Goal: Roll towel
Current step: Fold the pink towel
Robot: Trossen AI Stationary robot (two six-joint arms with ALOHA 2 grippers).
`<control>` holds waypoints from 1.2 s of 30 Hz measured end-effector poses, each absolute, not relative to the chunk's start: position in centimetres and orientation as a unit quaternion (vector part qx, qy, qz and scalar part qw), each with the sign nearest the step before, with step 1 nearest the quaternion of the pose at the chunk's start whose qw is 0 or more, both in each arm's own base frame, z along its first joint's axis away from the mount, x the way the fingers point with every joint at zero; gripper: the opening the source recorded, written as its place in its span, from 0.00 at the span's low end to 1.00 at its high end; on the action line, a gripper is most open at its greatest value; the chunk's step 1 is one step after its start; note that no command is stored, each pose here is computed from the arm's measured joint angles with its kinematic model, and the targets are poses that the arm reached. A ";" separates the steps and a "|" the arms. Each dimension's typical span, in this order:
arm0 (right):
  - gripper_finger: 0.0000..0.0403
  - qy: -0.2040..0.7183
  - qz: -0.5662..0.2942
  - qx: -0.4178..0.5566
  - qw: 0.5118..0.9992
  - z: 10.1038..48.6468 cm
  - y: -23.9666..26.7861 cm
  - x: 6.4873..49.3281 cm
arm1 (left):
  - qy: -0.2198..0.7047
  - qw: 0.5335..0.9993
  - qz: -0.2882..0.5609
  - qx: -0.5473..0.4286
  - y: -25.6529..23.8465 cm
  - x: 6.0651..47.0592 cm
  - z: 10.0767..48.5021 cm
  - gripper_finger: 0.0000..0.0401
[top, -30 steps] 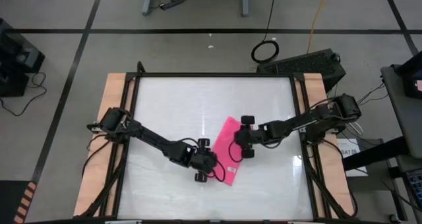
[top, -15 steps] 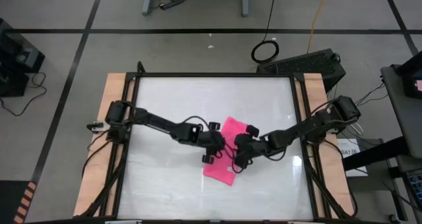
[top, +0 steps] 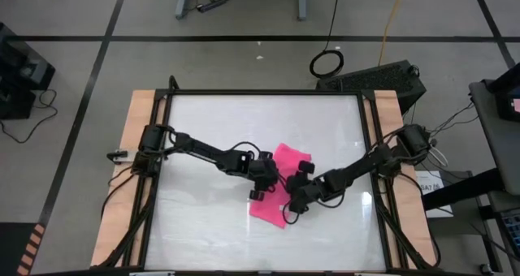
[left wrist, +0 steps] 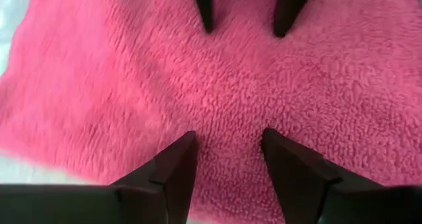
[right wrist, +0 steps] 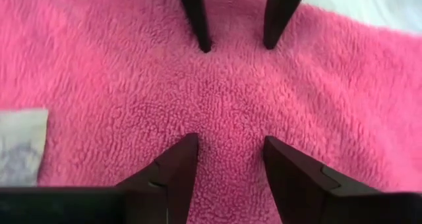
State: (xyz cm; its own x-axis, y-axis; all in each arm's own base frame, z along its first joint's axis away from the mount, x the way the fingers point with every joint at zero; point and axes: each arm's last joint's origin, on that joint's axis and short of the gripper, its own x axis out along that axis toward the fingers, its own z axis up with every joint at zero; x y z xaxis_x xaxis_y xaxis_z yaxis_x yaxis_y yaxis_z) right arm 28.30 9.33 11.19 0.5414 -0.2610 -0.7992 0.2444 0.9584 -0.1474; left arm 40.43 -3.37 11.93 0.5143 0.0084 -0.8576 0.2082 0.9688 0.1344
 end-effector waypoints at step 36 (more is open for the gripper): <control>0.42 0.461 -0.065 -0.058 0.883 18.4 5.6 25.7 | 0.448 0.885 0.060 0.107 -4.9 38.5 17.9 0.46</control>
State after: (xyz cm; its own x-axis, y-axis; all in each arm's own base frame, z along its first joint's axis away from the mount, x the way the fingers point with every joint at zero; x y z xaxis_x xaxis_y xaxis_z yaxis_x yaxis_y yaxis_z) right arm 25.68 5.55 18.41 0.5673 -0.1689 -0.8060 0.0616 0.9847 -0.1629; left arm 38.52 -4.85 17.93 0.5911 0.2022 -0.7808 -0.0104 0.9699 0.2433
